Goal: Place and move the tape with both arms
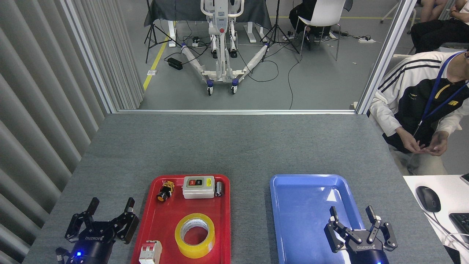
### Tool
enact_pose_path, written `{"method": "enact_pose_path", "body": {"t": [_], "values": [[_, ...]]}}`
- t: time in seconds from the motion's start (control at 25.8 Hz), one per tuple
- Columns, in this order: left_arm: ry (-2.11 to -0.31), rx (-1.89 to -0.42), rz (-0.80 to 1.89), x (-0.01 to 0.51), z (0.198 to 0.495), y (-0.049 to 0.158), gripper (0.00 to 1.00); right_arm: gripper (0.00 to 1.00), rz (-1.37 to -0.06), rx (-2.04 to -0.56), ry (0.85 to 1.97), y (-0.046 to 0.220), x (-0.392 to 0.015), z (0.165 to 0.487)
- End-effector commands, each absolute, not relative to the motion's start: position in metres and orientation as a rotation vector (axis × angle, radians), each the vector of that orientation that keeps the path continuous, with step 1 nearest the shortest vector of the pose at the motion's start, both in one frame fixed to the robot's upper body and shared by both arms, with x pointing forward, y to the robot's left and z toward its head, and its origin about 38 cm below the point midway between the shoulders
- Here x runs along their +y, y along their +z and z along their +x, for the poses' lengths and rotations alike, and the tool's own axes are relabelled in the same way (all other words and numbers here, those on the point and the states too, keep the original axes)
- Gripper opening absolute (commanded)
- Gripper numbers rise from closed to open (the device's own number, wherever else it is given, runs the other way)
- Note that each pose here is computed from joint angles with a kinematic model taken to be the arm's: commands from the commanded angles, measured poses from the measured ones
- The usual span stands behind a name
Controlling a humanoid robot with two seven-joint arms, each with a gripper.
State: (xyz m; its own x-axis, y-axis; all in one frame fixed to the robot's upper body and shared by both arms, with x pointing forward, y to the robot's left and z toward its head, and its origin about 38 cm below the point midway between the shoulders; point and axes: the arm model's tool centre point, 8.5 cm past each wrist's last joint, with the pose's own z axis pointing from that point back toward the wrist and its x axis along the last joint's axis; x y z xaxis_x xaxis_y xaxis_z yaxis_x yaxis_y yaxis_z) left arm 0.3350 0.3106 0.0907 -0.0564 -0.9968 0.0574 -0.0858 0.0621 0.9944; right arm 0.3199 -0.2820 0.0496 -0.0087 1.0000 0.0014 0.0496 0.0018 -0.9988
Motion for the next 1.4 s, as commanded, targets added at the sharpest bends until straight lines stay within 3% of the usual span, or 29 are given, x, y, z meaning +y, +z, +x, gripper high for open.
{"method": "enact_pose_path", "body": {"t": [0.0, 0.66, 0.93, 1.05, 1.28, 1.36], "values": [[-1.154, -1.342, 1.202, 0.310, 0.335, 0.091, 1.00, 1.00, -1.237, -1.255, 1.191, 0.049, -0.277, 0.320], [-1.176, -1.338, 1.234, 0.313, 0.335, 0.099, 1.00, 1.00, -1.237, -1.279, 1.226, 0.050, -0.280, 0.314], [-1.229, -1.224, 1.122, 0.307, 0.341, 0.091, 1.00, 1.00, -1.226, -1.287, 1.228, 0.051, -0.275, 0.312], [-1.280, -1.197, 1.070, 0.299, 0.357, 0.098, 1.00, 1.00, -1.220, -1.291, 1.235, 0.050, -0.273, 0.311], [-1.509, -0.900, 0.746, 0.279, 0.389, 0.096, 1.00, 1.00, -1.212, -1.292, 1.245, 0.048, -0.270, 0.311], [-1.569, -0.877, 0.704, 0.263, 0.400, 0.094, 1.00, 1.00, -1.211, -1.296, 1.249, 0.049, -0.268, 0.311]]}}
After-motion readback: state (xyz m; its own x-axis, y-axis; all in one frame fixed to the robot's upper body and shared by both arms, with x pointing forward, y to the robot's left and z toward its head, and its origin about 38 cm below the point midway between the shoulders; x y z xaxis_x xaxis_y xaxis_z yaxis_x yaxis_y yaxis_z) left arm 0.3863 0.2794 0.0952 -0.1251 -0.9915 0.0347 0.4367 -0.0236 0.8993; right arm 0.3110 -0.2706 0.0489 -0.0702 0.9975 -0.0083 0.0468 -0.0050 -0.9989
